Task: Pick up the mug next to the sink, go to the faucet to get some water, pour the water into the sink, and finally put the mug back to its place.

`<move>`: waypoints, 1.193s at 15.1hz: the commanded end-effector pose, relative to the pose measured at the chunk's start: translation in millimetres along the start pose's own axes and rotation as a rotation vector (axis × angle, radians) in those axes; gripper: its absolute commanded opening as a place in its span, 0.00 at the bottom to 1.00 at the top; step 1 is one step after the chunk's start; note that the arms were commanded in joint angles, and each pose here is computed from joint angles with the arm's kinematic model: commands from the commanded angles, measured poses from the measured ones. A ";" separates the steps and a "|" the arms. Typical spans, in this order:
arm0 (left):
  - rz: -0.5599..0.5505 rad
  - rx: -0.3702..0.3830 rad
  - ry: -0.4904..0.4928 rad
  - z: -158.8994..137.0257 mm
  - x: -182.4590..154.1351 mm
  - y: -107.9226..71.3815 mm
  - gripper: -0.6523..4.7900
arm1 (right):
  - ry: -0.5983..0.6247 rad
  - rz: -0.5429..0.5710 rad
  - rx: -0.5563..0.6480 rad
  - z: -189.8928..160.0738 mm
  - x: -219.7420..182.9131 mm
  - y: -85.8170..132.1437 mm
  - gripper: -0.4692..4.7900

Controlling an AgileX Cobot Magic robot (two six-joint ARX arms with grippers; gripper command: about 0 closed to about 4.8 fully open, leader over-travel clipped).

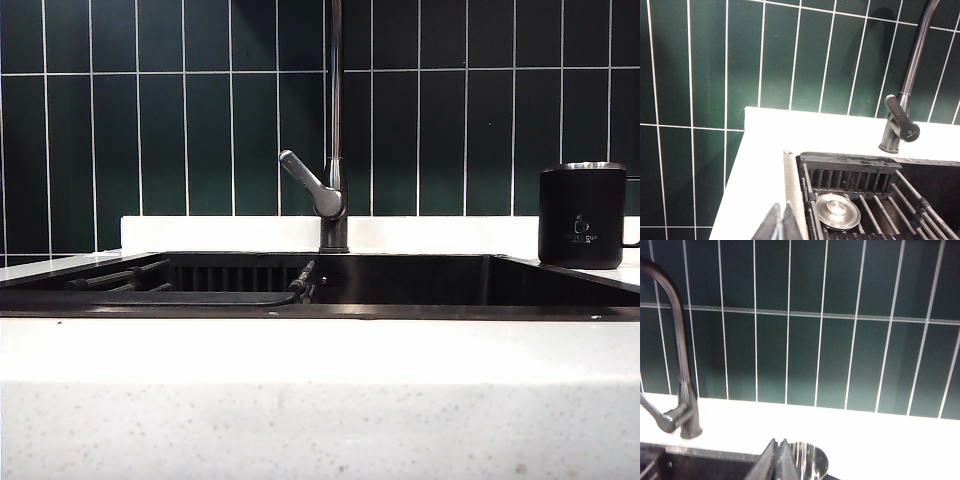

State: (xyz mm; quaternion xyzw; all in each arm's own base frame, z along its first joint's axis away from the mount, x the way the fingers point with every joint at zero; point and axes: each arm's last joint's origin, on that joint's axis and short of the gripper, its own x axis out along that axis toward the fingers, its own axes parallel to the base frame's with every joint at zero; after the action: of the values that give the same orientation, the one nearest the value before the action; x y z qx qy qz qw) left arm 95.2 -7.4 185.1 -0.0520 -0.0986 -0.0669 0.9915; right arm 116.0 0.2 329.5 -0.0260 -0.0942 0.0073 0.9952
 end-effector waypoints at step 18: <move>0.004 0.000 0.012 -0.6 0.0 0.2 0.11 | 0.541 -0.197 -0.024 -126.7 118.1 -23.6 0.49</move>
State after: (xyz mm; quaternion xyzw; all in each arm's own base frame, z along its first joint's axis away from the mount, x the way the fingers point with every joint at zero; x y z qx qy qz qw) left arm 95.6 -7.4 183.0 -0.0521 -0.0874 -0.0662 0.9926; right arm 253.4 -27.2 226.1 -0.0278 0.1878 -0.0949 0.9772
